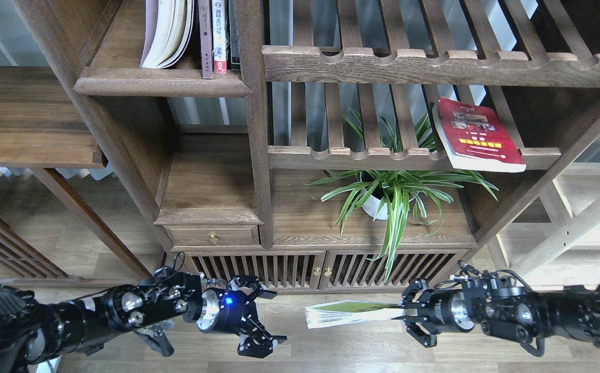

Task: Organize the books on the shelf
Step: 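Bring the left gripper to the book and grasp its edge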

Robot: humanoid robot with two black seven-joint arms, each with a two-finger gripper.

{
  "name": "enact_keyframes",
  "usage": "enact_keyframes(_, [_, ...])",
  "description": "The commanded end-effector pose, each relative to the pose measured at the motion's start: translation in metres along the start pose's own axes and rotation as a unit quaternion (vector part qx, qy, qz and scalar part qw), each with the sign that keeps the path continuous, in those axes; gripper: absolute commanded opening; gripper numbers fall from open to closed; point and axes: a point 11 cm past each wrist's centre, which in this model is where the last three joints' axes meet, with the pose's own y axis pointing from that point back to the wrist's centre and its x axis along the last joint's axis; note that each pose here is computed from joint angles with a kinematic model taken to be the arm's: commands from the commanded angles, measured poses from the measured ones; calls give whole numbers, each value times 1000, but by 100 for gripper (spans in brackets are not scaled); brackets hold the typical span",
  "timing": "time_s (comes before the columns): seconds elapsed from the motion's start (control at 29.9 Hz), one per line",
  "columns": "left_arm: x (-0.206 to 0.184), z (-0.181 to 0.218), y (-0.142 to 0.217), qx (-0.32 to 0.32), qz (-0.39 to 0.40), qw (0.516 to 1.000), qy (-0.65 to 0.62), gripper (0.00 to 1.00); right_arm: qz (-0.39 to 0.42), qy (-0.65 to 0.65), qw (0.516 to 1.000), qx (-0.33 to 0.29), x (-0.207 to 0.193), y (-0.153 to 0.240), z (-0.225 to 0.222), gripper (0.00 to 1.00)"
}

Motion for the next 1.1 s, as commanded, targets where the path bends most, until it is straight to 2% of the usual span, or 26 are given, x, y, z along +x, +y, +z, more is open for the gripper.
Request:
enact_keyframes(0.0, [4, 0, 0, 12, 2, 1000, -27, 98, -3, 16, 1000, 12, 9, -8, -15, 5])
enact_keyframes(0.43, [38, -25, 17, 59, 56, 996, -46, 98, 6, 31, 996, 80, 42, -32, -85, 5])
enact_keyframes(1.07, [43, -28, 18, 60, 85, 993, -52, 97, 9, 59, 990, 130, 75, -41, -150, 5])
